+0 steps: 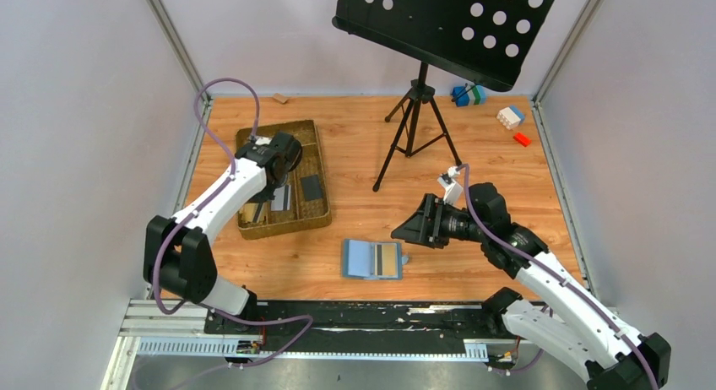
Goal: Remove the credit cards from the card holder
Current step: Place the credit card in the storage box.
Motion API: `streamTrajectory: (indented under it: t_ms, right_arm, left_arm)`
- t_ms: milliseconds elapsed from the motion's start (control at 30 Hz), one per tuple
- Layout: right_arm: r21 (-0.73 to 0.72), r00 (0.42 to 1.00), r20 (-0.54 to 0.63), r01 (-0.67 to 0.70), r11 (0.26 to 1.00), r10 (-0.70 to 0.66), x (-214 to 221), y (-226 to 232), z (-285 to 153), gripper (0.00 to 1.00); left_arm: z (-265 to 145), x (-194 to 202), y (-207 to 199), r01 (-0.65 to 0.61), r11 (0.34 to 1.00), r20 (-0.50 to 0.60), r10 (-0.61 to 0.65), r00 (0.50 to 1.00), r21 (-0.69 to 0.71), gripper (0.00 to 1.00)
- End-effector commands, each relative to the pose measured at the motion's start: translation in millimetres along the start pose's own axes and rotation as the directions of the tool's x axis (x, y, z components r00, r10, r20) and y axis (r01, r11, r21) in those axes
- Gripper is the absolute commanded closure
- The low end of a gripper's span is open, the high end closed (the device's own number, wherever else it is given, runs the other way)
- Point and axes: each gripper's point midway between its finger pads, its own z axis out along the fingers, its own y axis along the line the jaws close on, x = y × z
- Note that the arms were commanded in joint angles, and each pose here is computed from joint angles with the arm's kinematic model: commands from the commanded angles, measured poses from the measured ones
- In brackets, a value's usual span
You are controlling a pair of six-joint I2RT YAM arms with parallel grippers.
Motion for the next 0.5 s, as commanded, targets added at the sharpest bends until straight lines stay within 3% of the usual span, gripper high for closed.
streamTrajectory:
  t_ms: [0,267,467]
  right_arm:
    - [0.006,0.998,0.050,0.025,1.000,-0.025,-6.5,1.5,-6.4,0.34]
    - [0.051,0.997,0.065,0.028,0.998,-0.031,-7.7,-8.8,-7.0,0.34]
    - [0.078,0.997,0.070,0.023,0.997,-0.029,-9.0,-16.5,-5.3,0.34]
  left_arm:
    - [21.7,-7.0,-19.5,0.012,0.999,0.006,-0.013,1.000,0.038,1.00]
    - [50.0,3.2,-46.2,0.015,0.995,-0.070,-0.008,0.998,0.097,1.00]
    - [67.8,12.2,-46.6,-0.012,0.999,-0.114,0.018,0.993,0.049,1.00]
